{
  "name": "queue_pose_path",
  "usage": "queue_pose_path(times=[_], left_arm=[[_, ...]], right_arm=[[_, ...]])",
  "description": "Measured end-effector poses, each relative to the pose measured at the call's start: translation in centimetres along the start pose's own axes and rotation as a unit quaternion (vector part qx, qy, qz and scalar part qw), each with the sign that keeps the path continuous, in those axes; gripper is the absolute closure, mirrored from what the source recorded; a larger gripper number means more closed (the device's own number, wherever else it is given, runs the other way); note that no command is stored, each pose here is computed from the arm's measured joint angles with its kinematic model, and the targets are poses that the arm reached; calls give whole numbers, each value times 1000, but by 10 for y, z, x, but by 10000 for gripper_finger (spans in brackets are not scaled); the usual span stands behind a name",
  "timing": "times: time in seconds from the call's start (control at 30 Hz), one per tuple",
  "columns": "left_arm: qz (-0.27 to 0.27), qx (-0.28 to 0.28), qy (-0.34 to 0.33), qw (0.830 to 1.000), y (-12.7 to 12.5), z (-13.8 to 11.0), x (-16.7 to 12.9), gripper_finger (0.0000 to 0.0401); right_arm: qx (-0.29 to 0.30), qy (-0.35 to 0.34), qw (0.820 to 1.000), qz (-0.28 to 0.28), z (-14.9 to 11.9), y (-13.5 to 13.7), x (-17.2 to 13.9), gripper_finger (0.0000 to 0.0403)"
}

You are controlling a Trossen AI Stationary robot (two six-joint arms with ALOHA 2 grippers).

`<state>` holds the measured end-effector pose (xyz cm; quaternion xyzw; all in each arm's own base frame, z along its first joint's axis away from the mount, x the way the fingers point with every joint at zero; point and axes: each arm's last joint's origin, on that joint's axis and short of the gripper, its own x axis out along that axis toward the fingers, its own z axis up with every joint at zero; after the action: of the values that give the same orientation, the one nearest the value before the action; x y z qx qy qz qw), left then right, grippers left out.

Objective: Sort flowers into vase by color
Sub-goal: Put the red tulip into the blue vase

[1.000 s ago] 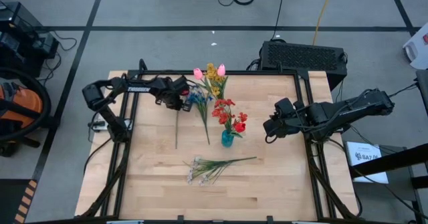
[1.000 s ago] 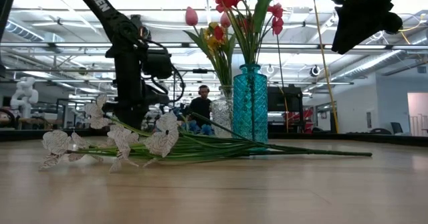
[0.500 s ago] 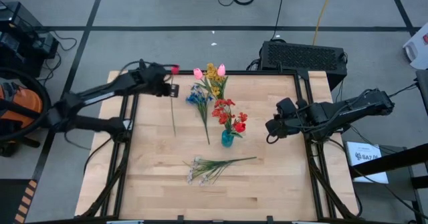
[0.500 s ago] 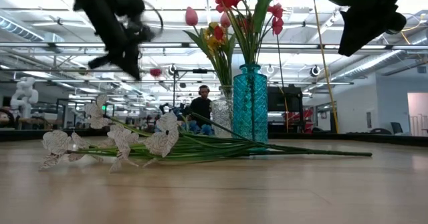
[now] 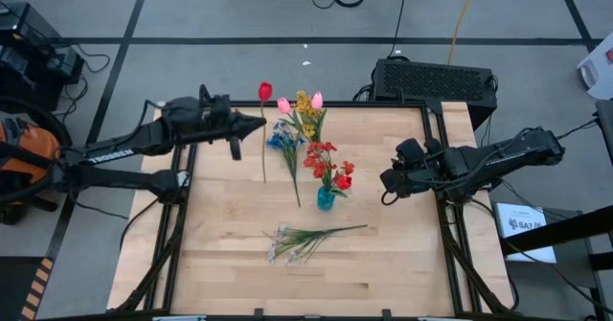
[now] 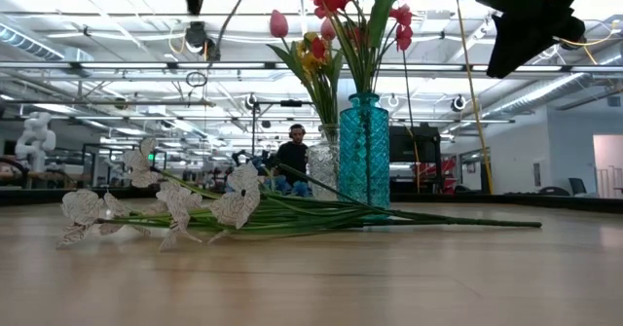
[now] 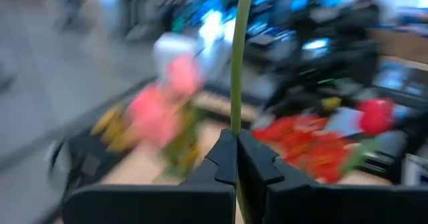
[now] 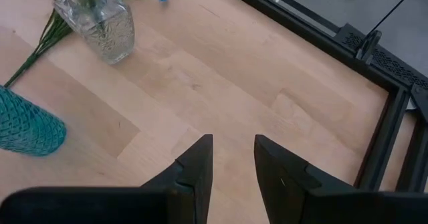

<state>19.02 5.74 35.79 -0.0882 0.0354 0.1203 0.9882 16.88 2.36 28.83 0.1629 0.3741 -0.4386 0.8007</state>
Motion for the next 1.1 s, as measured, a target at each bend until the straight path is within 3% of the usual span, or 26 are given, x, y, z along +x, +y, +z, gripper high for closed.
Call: queue_pose_path(times=[0.17, 0.33, 0.57, 0.77, 0.97, 1.1], left_arm=[[-68, 88, -51, 992, -22, 6, 6, 400], [-90, 87, -22, 992, -31, -7, 26, 401], [-125, 92, -112, 981, -48, -4, 53, 401], [-154, 108, -108, 976, -67, -20, 72, 401], [-172, 172, -160, 957, -90, -32, 86, 401], [-180, 180, -168, 952, -97, -39, 94, 401]], right_arm=[[0, 0, 1000, 0, 0, 0, 0, 300], [1, 5, 1000, 3, 0, 0, 0, 300], [-7, 13, 1000, 9, 0, 1, 0, 300], [-21, 37, 999, 24, -2, 2, 0, 300], [-52, 45, 997, 30, -2, 2, 0, 300], [-72, 44, 996, 31, -2, 2, 0, 300]])
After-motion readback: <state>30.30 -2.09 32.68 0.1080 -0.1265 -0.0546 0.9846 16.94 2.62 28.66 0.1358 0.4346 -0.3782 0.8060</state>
